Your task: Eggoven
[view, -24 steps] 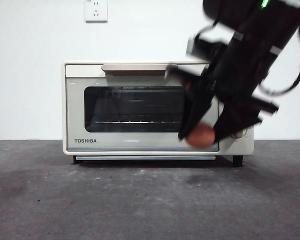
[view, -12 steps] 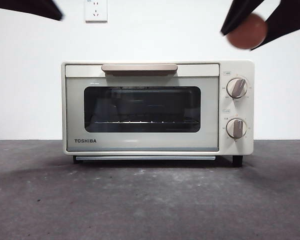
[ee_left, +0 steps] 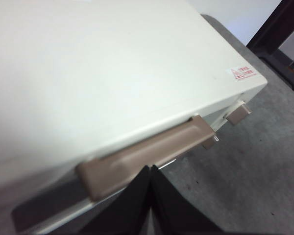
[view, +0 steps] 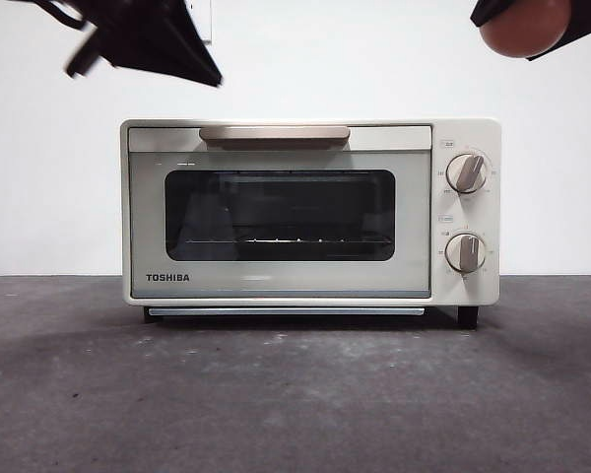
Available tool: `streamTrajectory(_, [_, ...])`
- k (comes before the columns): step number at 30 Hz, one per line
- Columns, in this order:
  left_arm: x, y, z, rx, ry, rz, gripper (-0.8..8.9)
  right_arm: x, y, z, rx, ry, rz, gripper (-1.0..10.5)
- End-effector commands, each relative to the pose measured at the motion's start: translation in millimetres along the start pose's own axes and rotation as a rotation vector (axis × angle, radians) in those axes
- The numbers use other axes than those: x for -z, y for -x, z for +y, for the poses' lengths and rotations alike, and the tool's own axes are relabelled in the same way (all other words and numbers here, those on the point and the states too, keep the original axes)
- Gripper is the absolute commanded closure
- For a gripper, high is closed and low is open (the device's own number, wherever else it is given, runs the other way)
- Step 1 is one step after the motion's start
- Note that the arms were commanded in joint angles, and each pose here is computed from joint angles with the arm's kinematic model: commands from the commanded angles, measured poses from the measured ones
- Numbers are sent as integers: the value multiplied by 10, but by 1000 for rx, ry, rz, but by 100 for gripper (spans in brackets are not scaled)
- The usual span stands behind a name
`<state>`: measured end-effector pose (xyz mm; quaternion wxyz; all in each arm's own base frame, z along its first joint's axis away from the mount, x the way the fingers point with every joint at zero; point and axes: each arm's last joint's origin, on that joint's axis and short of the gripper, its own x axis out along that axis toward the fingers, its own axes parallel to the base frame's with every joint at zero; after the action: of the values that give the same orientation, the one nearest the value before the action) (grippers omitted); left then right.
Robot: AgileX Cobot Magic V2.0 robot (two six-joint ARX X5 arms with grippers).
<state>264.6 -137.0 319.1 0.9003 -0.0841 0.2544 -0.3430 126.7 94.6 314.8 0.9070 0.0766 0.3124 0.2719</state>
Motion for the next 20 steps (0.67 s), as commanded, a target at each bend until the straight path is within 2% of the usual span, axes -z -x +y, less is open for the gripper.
streamTrajectory(1, [-66, -146, -18, -14, -39, -2, 806, -35, 28, 24, -6, 18, -14, 944])
streamTrajectory(10, [-30, -456, 21, -39, -61, 20, 806, -31, 28, 23, -5, 21, -9, 944])
streamTrajectory(20, [42, -523, 31, -65, -86, 67, 806, -31, 28, 23, -5, 25, -10, 944])
